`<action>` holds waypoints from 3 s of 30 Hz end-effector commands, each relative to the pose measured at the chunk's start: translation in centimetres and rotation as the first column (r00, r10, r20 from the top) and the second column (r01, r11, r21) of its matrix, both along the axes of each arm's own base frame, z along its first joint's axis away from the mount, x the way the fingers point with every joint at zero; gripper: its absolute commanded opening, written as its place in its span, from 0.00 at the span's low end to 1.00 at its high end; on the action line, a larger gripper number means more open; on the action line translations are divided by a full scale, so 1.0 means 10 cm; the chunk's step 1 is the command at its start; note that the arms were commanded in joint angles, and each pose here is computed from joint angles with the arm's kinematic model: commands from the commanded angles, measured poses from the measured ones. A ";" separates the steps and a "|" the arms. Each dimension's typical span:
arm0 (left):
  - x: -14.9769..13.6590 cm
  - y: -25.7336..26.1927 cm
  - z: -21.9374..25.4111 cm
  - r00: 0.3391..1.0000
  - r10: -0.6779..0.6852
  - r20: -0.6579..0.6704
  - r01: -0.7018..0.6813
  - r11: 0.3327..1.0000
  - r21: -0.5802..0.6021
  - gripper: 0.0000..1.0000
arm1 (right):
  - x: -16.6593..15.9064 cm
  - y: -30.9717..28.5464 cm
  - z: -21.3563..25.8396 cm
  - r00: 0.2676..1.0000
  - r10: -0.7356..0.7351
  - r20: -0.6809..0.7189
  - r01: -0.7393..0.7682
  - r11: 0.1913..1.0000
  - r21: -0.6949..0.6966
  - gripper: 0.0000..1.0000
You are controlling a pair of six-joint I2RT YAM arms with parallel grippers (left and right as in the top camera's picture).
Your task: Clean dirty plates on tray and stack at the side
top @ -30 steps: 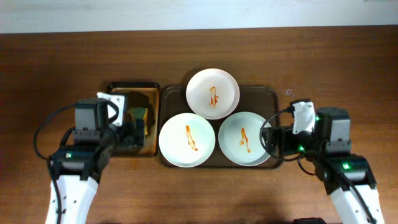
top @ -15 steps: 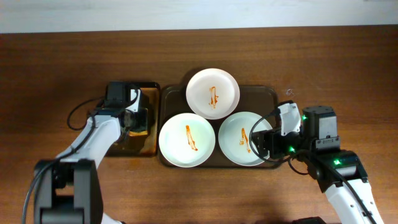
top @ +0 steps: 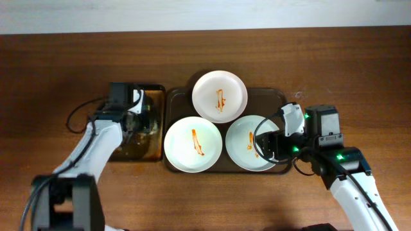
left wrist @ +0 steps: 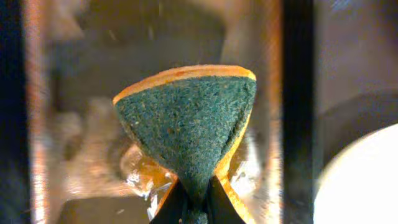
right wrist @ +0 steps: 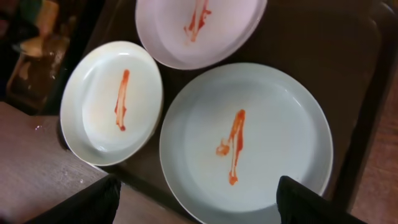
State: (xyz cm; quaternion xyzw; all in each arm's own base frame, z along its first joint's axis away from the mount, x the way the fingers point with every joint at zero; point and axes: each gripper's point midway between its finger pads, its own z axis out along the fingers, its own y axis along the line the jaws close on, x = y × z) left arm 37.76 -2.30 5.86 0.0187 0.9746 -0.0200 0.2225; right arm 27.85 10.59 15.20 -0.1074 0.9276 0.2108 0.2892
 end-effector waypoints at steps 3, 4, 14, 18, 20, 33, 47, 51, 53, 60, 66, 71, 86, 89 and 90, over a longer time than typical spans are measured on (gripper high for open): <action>0.07 0.00 0.35 0.996 0.034 0.083 -0.031 0.999 -0.035 0.00 | 0.03 0.09 0.09 0.999 0.028 0.030 -0.028 1.000 0.002 0.81; 0.07 0.00 0.35 0.996 0.033 0.080 -0.030 0.999 -0.035 0.00 | 0.03 0.09 0.09 0.999 0.028 0.029 -0.028 1.000 0.002 0.81; 0.09 -0.05 0.36 0.996 0.021 0.090 -0.016 0.998 -0.058 0.00 | -0.08 0.61 -0.15 0.982 0.184 -0.036 -0.184 0.983 0.004 0.35; 0.08 -0.24 0.40 0.995 -0.027 0.101 0.034 0.997 -0.072 0.00 | -0.12 1.06 -0.36 0.971 0.214 -0.109 -0.208 0.976 0.064 0.04; 0.08 -0.24 0.44 0.993 -0.028 0.112 0.036 0.997 -0.072 0.00 | -0.12 1.23 -0.46 0.971 0.195 -0.138 -0.185 0.979 0.083 0.04; 0.00 -0.47 0.67 0.983 -0.089 0.159 0.107 0.988 -0.112 0.00 | -0.08 1.34 -1.21 0.931 -0.101 -0.352 0.104 0.995 -0.011 0.33; -0.43 -1.41 0.60 0.975 -0.214 0.054 0.220 0.930 -0.294 0.00 | -0.01 1.30 -1.45 0.861 -0.269 -0.431 0.285 0.958 -0.027 0.15; -0.53 -1.56 0.41 0.993 -0.040 -0.112 -0.009 0.916 -0.401 0.00 | -0.01 1.30 -1.45 0.861 -0.269 -0.431 0.286 0.958 -0.027 0.12; -0.57 -1.61 0.31 0.984 -0.014 -0.176 -0.064 0.900 -0.430 0.00 | -0.01 1.30 -1.45 0.862 -0.269 -0.430 0.286 0.958 -0.027 0.12; -0.63 -1.96 -0.04 0.944 -0.136 -0.301 -0.060 0.825 -0.562 0.00 | 0.00 1.31 -1.45 0.864 -0.267 -0.427 0.286 0.958 -0.021 0.12; -0.70 -1.98 -0.34 0.913 -0.145 -0.382 -0.100 0.828 -0.552 0.00 | 0.00 1.31 -1.45 0.864 -0.267 -0.426 0.286 0.958 -0.021 0.12; -0.68 -1.75 -0.68 0.910 -0.048 -0.412 -0.141 0.898 -0.416 0.00 | 0.02 1.32 -1.43 0.868 -0.264 -0.421 0.286 0.958 -0.012 0.12; -0.90 -2.08 -0.47 0.849 -0.177 -0.499 -0.182 0.787 -0.589 0.00 | 0.02 1.32 -1.43 0.868 -0.264 -0.421 0.286 0.958 -0.013 0.11; -0.88 -2.00 -0.54 0.857 -0.142 -0.496 -0.184 0.814 -0.551 0.00 | 0.02 1.32 -1.43 0.868 -0.264 -0.421 0.286 0.958 -0.013 0.11; -0.88 -1.99 -0.55 0.858 -0.134 -0.496 -0.187 0.819 -0.543 0.00 | 0.02 1.32 -1.43 0.868 -0.264 -0.421 0.286 0.958 -0.013 0.11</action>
